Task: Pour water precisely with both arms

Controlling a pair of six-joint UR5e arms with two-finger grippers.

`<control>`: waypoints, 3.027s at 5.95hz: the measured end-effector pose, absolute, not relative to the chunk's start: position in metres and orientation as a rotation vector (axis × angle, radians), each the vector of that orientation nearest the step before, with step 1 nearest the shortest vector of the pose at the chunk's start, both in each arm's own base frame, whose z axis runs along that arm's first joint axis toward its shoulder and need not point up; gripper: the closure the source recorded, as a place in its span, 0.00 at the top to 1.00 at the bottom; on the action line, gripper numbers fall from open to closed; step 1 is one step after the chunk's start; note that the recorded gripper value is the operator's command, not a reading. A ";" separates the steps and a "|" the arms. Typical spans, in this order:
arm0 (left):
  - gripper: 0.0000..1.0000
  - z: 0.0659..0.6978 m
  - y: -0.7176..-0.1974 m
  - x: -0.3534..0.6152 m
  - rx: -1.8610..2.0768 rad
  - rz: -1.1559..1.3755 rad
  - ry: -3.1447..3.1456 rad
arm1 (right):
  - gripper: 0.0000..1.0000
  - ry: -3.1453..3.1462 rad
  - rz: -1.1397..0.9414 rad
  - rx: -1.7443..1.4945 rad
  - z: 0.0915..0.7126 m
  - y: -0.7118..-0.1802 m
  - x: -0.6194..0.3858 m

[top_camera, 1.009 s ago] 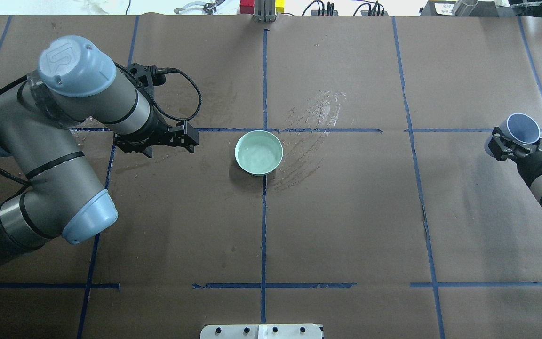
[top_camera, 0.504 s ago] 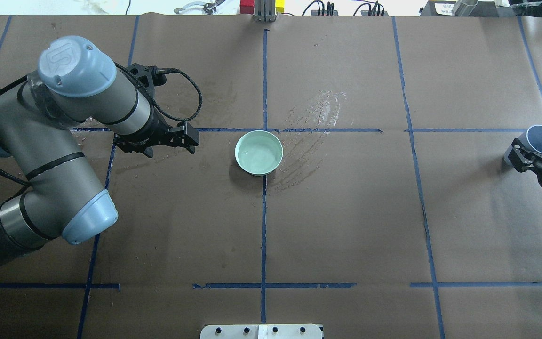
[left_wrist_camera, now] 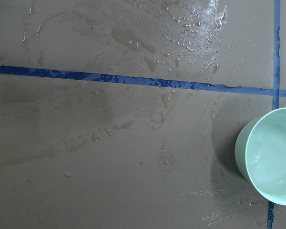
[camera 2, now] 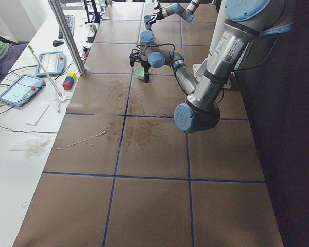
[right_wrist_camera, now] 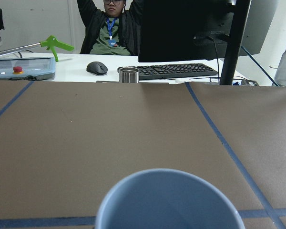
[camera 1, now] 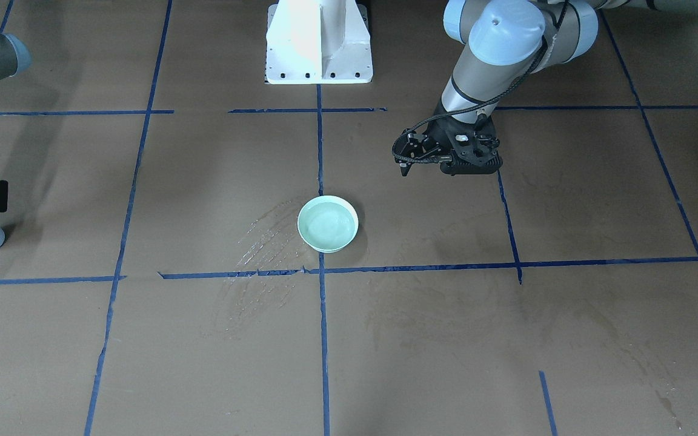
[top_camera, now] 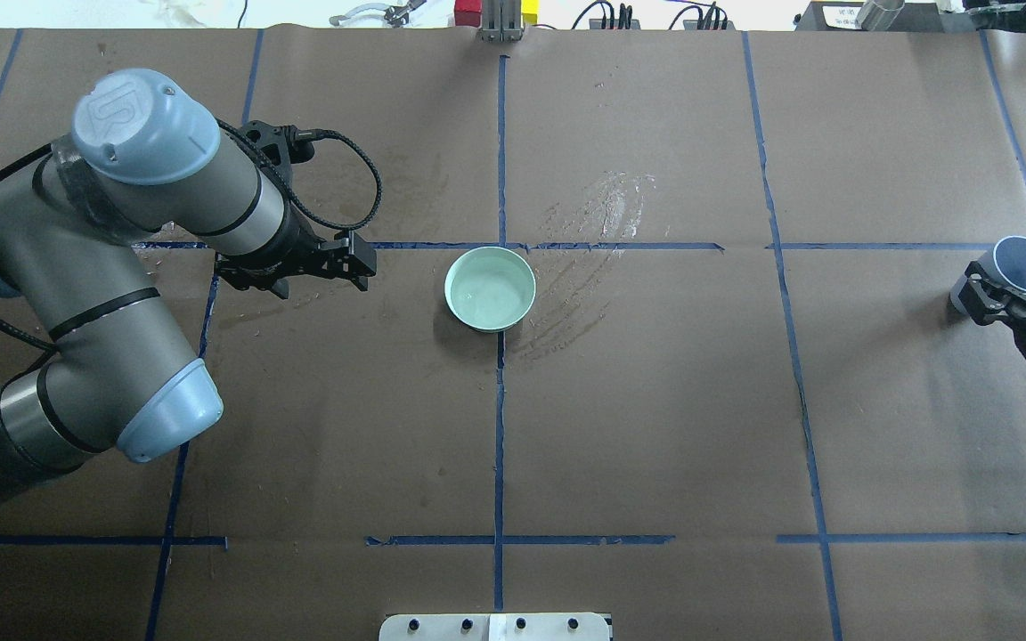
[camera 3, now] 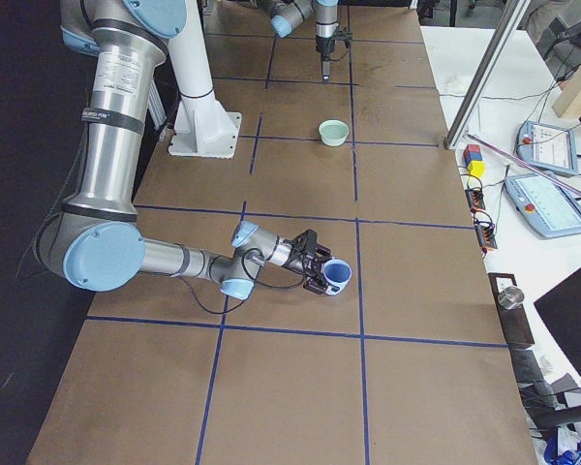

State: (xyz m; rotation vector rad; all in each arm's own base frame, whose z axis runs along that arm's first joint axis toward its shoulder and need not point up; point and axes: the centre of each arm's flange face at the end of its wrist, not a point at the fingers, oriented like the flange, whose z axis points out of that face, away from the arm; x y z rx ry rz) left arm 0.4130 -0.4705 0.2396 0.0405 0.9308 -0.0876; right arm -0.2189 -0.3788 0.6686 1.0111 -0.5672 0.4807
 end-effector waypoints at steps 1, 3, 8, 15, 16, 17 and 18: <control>1.00 0.240 -0.470 0.413 0.041 -0.088 0.931 | 1.00 -0.568 0.484 1.015 0.667 -0.379 -0.219; 1.00 0.239 -0.470 0.413 0.041 -0.087 0.932 | 1.00 -0.575 0.490 1.021 0.663 -0.380 -0.219; 1.00 0.238 -0.470 0.413 0.042 -0.087 0.933 | 1.00 -0.591 0.535 1.094 0.618 -0.385 -0.189; 1.00 0.236 -0.469 0.419 0.041 -0.090 0.933 | 1.00 -0.692 0.180 0.648 0.589 -0.476 -0.004; 1.00 0.237 -0.469 0.421 0.040 -0.090 0.931 | 1.00 -0.704 0.116 0.562 0.595 -0.476 0.027; 1.00 0.236 -0.470 0.423 0.041 -0.090 0.932 | 1.00 -0.718 0.053 0.477 0.600 -0.478 0.053; 1.00 0.234 -0.470 0.426 0.041 -0.088 0.932 | 1.00 -0.730 0.001 0.388 0.601 -0.479 0.068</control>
